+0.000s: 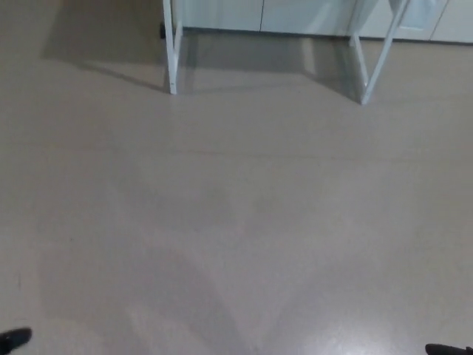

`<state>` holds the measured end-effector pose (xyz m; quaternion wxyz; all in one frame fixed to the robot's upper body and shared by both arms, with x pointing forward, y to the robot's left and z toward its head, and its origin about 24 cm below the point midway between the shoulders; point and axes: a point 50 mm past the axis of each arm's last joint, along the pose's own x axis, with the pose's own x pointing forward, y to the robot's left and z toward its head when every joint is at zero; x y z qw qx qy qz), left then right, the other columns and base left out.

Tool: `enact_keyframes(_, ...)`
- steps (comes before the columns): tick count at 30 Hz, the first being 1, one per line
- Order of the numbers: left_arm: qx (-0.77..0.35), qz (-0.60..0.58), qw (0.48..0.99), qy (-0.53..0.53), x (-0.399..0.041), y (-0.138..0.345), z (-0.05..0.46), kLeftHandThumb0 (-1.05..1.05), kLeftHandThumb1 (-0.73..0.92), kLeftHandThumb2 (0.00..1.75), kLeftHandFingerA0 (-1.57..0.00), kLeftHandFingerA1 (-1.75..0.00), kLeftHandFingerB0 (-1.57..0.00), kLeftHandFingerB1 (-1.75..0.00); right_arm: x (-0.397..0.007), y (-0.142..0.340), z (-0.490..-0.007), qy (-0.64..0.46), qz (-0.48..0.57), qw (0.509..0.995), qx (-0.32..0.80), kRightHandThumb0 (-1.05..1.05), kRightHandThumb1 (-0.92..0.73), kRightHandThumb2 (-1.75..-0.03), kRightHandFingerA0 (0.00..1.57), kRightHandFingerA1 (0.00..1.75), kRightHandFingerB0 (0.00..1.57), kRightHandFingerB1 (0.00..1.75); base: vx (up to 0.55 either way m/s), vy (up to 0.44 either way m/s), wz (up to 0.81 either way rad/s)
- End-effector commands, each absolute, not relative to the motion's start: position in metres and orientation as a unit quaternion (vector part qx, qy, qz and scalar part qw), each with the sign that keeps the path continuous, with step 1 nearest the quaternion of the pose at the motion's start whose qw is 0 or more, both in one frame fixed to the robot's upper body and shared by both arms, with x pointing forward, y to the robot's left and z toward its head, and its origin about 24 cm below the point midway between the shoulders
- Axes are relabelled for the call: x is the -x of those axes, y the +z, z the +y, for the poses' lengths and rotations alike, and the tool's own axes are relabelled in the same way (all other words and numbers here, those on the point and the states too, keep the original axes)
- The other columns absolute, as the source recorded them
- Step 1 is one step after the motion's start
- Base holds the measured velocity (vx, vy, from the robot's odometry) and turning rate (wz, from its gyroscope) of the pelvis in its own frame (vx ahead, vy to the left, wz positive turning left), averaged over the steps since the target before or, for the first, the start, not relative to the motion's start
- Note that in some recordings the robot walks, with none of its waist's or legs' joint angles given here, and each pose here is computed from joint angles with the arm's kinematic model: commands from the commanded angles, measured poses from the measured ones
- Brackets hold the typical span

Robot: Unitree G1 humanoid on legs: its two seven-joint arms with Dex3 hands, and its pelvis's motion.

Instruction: The robot walks towards a file tray kept in the middle of a desk and uses its right hand to grab a tray and pulls it out towards itself

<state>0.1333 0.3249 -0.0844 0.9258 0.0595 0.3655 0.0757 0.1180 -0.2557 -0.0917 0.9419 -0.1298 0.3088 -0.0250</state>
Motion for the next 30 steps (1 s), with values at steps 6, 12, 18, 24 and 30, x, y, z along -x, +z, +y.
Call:
enact_keyframes(6,-0.082,0.353,0.93,0.06,-0.132,-0.082,0.323,-0.39,0.25,0.91,-0.37,-0.74,-0.26,-0.65,-0.122,-0.087,-0.26,-0.017,0.286,0.945,0.155,-0.24,-0.47,-0.54,0.61,0.62,0.39,0.52,0.23,0.042,0.1)
enact_keyframes(12,-0.094,0.351,0.93,0.054,-0.133,-0.082,0.32,-0.4,0.22,0.91,-0.39,-0.76,-0.28,-0.66,-0.123,-0.086,-0.259,-0.009,0.291,0.941,0.17,-0.27,-0.47,-0.55,0.61,0.61,0.4,0.5,0.29,-0.117,0.17)
enact_keyframes(18,-0.11,0.354,0.928,0.044,-0.131,-0.084,0.318,-0.42,0.24,0.9,-0.4,-0.74,-0.3,-0.65,-0.123,-0.086,-0.259,-0.001,0.291,0.94,0.18,-0.27,-0.46,-0.54,0.62,0.6,0.41,0.5,0.36,-0.235,0.2)
enact_keyframes(24,-0.105,0.348,0.931,0.042,-0.13,-0.085,0.314,-0.42,0.23,0.9,-0.41,-0.75,-0.31,-0.66,-0.124,-0.087,-0.258,0.006,0.291,0.938,0.186,-0.26,-0.46,-0.54,0.61,0.59,0.4,0.5,0.29,0.05,-0.15)
enact_keyframes(30,-0.105,0.351,0.93,0.03,-0.126,-0.089,0.301,-0.41,0.23,0.88,-0.43,-0.73,-0.33,-0.64,-0.12,-0.084,-0.258,0.011,0.289,0.937,0.195,-0.25,-0.46,-0.54,0.62,0.6,0.41,0.51,0.31,0.174,-0.26)
